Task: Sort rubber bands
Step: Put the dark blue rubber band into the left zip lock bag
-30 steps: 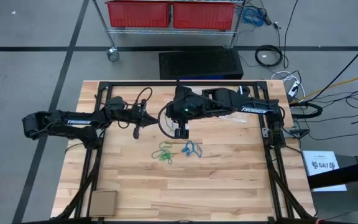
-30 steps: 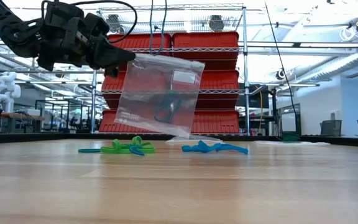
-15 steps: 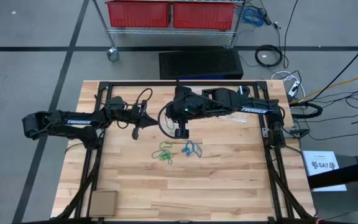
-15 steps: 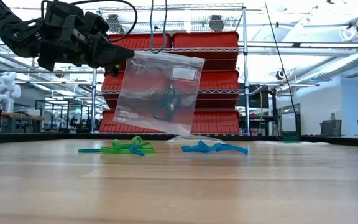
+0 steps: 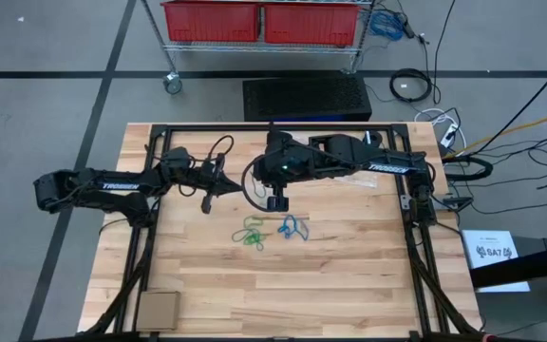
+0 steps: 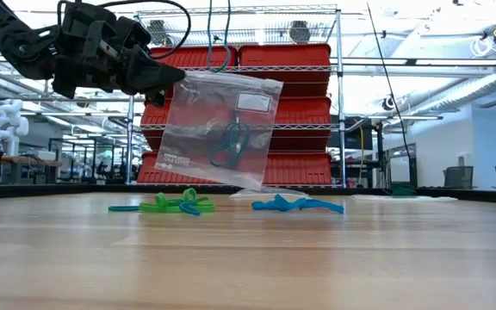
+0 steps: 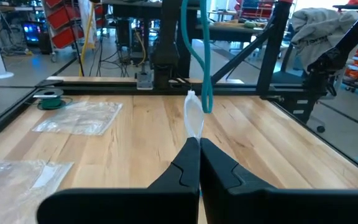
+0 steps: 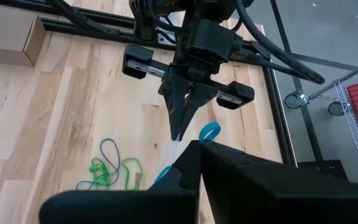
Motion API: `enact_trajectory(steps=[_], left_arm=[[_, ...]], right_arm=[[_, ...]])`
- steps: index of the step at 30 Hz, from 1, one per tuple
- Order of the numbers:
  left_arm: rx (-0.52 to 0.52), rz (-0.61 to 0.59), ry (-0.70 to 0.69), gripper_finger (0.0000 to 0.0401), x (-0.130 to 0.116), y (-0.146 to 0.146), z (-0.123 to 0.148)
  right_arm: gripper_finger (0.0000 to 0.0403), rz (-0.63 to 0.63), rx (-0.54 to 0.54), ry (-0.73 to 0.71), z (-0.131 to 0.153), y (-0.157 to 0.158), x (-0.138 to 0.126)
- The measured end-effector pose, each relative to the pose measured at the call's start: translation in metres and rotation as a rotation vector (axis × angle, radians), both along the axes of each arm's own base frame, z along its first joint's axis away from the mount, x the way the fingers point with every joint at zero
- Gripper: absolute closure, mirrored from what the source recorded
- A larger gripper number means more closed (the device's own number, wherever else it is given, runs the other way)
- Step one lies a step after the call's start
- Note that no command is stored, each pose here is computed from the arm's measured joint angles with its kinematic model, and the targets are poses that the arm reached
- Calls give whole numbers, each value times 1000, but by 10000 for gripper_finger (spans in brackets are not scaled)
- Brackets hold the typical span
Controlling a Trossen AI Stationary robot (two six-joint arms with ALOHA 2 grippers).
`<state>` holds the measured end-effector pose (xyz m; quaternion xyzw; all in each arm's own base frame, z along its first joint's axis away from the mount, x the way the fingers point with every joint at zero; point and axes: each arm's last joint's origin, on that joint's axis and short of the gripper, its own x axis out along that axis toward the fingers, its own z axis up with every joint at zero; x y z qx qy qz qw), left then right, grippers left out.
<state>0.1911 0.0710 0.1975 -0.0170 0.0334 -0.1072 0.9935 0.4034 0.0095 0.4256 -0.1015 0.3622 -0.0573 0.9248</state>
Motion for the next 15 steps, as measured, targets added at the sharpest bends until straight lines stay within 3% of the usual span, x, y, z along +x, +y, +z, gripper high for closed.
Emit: enact_trajectory(steps=[15], left_arm=[[3,-25,-1,400,0,-1,0]], right_arm=[[403,0,-13,1,1,-2,0]])
